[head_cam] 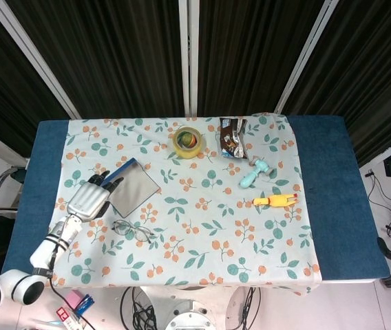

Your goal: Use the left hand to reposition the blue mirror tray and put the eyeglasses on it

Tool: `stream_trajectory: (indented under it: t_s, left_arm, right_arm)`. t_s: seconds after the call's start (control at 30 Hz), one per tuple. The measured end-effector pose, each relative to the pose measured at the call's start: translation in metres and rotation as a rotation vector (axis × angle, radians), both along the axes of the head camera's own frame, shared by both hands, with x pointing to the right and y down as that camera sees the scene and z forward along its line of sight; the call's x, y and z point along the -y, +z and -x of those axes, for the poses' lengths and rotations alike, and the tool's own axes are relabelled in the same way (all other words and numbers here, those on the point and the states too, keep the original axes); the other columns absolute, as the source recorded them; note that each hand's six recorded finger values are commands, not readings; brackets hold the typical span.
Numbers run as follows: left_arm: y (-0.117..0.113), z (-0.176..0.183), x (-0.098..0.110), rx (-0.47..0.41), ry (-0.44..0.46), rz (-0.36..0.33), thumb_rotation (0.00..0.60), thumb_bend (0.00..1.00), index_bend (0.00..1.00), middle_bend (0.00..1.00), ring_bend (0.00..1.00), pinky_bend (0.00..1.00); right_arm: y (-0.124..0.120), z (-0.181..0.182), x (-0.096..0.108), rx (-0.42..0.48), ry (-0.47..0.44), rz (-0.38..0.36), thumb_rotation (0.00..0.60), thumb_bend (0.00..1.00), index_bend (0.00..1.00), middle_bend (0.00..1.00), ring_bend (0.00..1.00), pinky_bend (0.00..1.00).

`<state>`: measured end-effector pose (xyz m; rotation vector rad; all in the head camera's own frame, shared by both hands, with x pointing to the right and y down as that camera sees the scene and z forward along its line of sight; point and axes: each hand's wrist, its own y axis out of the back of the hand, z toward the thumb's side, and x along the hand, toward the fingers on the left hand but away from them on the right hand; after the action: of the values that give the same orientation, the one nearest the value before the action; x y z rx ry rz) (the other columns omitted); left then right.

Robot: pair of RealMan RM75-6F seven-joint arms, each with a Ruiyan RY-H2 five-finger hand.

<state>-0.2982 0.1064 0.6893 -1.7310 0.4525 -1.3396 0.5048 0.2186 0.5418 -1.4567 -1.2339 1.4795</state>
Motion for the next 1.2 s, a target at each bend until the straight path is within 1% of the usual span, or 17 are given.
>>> stream_trajectory:
  t_s: [0.07, 0.17, 0.33, 0.47, 0.5, 0.63, 0.77, 0.87, 0.97, 1.2]
  left_arm:
    - [-0.003, -0.006, 0.005, -0.041, -0.018, -0.024, 0.6, 0.48, 0.06, 0.23, 0.05, 0.18]
    - [0.002, -0.009, 0.014, -0.061, -0.059, -0.026, 0.6, 0.47, 0.06, 0.19, 0.05, 0.18]
    - [0.025, -0.008, 0.038, -0.051, -0.15, 0.022, 0.6, 0.46, 0.05, 0.14, 0.05, 0.18]
    - [0.042, -0.008, 0.059, -0.024, -0.198, 0.064, 0.589, 0.47, 0.05, 0.15, 0.05, 0.18]
    - [0.045, -0.008, 0.062, -0.017, -0.206, 0.075, 0.58, 0.47, 0.05, 0.15, 0.05, 0.18]
    - [0.057, -0.005, 0.072, 0.016, -0.241, 0.128, 0.502, 0.48, 0.05, 0.16, 0.05, 0.18]
    - [0.066, -0.007, 0.072, 0.027, -0.261, 0.192, 0.466, 0.5, 0.05, 0.18, 0.05, 0.18]
    - [0.069, -0.01, 0.071, 0.035, -0.247, 0.217, 0.464, 0.51, 0.05, 0.19, 0.05, 0.18]
    - [0.069, -0.015, 0.069, 0.02, -0.242, 0.224, 0.467, 0.51, 0.05, 0.2, 0.05, 0.18]
    - [0.063, -0.035, 0.063, -0.033, -0.189, 0.213, 0.474, 0.51, 0.05, 0.2, 0.05, 0.17]
  right_arm:
    - [0.002, 0.002, 0.0, 0.003, -0.004, 0.004, 0.6, 0.19, 0.0, 0.0, 0.0, 0.0]
    - [0.004, 0.004, 0.0, 0.007, -0.009, 0.007, 0.6, 0.19, 0.0, 0.0, 0.0, 0.0]
    - [0.0, 0.003, -0.001, 0.005, -0.006, -0.001, 0.6, 0.19, 0.0, 0.0, 0.0, 0.0]
    - [-0.005, -0.002, -0.001, 0.0, 0.007, -0.013, 0.6, 0.19, 0.0, 0.0, 0.0, 0.0]
    - [-0.005, -0.003, -0.001, 0.001, 0.01, -0.016, 0.6, 0.19, 0.0, 0.0, 0.0, 0.0]
    - [-0.007, -0.005, -0.001, 0.003, 0.015, -0.018, 0.6, 0.19, 0.0, 0.0, 0.0, 0.0]
    - [-0.006, -0.006, 0.0, 0.005, 0.016, -0.016, 0.6, 0.19, 0.0, 0.0, 0.0, 0.0]
    - [-0.006, -0.006, 0.0, 0.004, 0.014, -0.015, 0.6, 0.19, 0.0, 0.0, 0.0, 0.0]
    - [-0.006, -0.006, 0.0, 0.004, 0.014, -0.016, 0.6, 0.19, 0.0, 0.0, 0.0, 0.0]
    - [-0.002, -0.003, 0.0, 0.003, 0.01, -0.003, 0.6, 0.19, 0.0, 0.0, 0.0, 0.0]
